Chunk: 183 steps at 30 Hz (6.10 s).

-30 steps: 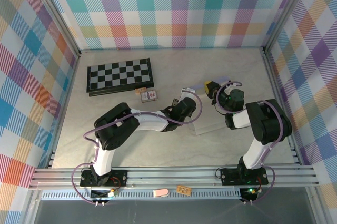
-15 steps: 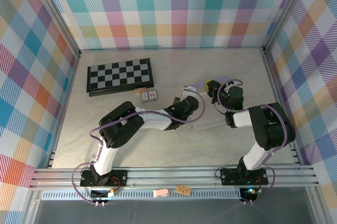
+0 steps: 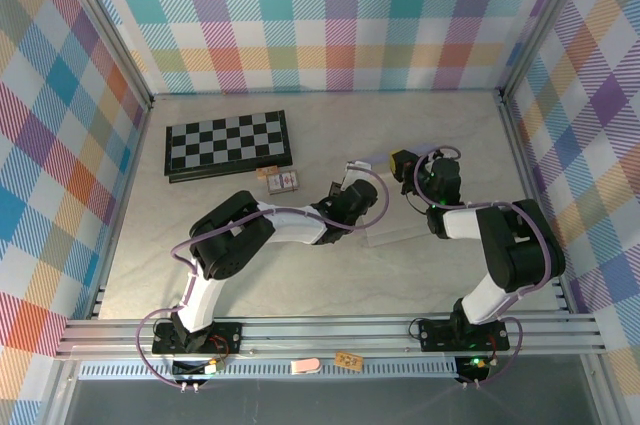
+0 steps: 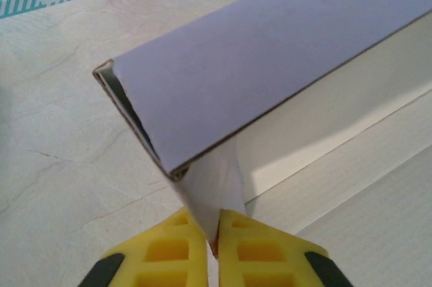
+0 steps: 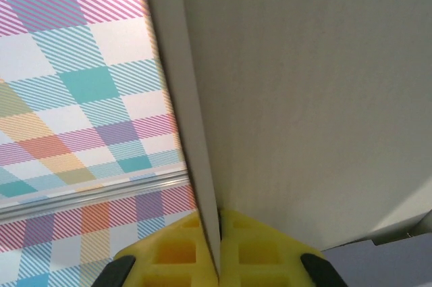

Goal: Fold the paper box

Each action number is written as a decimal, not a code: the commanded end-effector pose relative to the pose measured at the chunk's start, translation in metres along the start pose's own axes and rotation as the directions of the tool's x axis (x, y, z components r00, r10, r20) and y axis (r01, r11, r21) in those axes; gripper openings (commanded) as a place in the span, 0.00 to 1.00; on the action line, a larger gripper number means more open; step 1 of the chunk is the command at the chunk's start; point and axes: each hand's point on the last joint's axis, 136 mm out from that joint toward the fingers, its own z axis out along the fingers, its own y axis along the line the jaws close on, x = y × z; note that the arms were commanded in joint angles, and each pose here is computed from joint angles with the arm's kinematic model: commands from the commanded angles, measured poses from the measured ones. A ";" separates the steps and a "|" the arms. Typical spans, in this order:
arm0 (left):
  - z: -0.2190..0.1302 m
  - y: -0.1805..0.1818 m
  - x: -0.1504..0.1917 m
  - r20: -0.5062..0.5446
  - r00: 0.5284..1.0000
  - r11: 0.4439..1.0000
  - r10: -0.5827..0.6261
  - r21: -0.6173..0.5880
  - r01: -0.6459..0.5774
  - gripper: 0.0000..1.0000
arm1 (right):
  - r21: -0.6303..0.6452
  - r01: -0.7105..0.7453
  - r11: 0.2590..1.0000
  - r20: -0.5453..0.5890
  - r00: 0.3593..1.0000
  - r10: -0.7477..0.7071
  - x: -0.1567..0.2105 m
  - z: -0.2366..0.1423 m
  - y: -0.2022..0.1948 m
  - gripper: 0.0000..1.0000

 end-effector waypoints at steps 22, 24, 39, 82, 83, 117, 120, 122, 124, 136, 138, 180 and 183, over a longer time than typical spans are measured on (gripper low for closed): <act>-0.006 0.004 0.014 -0.123 0.991 0.998 -0.054 -0.021 0.052 0.00 | 0.117 -0.021 0.993 -0.152 0.988 0.039 0.051 -0.018 -0.006 0.08; -0.011 0.007 0.010 -0.132 0.990 0.998 -0.057 -0.028 0.054 0.00 | 0.133 -0.014 0.991 -0.139 0.990 0.033 0.050 -0.022 -0.002 0.24; -0.059 0.027 -0.030 -0.330 0.938 0.994 -0.106 -0.037 0.099 0.00 | 0.242 0.230 0.943 -0.049 0.973 -0.225 0.022 -0.072 0.111 0.78; -0.113 0.055 -0.016 -0.801 0.588 0.930 -0.111 0.126 0.346 0.00 | 0.719 0.033 0.694 -0.004 0.999 -0.043 0.016 -0.087 0.031 0.68; -0.112 0.054 -0.010 -0.814 0.572 0.934 -0.102 0.119 0.336 0.00 | 0.715 0.066 0.696 -0.011 0.997 -0.083 0.011 -0.086 0.033 0.68; -0.100 0.053 -0.015 -0.743 0.669 0.949 -0.001 0.210 0.235 0.00 | 0.711 0.352 0.608 -0.357 0.927 -0.119 -0.021 -0.037 -0.004 0.49; -0.099 0.052 -0.015 -0.743 0.669 0.948 -0.003 0.210 0.238 0.00 | 0.705 0.347 0.619 -0.361 0.926 -0.108 -0.016 -0.037 -0.006 0.49; -0.098 0.051 -0.016 -0.741 0.672 0.947 -0.004 0.212 0.240 0.00 | 0.699 0.351 0.623 -0.369 0.923 -0.106 -0.012 -0.036 -0.006 0.49; -0.097 0.050 -0.018 -0.738 0.675 0.947 -0.005 0.213 0.240 0.00 | 0.698 0.350 0.624 -0.377 0.921 -0.095 -0.009 -0.035 -0.008 0.49; -0.098 0.046 -0.022 -0.725 0.688 0.943 -0.002 0.228 0.243 0.00 | 0.664 0.288 0.690 -0.366 0.930 -0.036 0.009 -0.028 -0.001 0.44; -0.098 0.046 -0.021 -0.726 0.687 0.943 0.000 0.229 0.242 0.00 | 0.653 0.273 0.706 -0.359 0.933 -0.029 0.012 -0.025 0.002 0.42; -0.102 0.076 -0.086 -0.541 0.841 0.937 0.004 0.296 0.186 0.00 | 0.546 0.484 0.684 -0.356 0.873 -0.334 0.016 -0.127 -0.005 0.54; -0.103 0.077 -0.089 -0.537 0.844 0.936 -0.002 0.297 0.191 0.00 | 0.563 0.502 0.656 -0.380 0.863 -0.333 0.011 -0.122 -0.017 0.55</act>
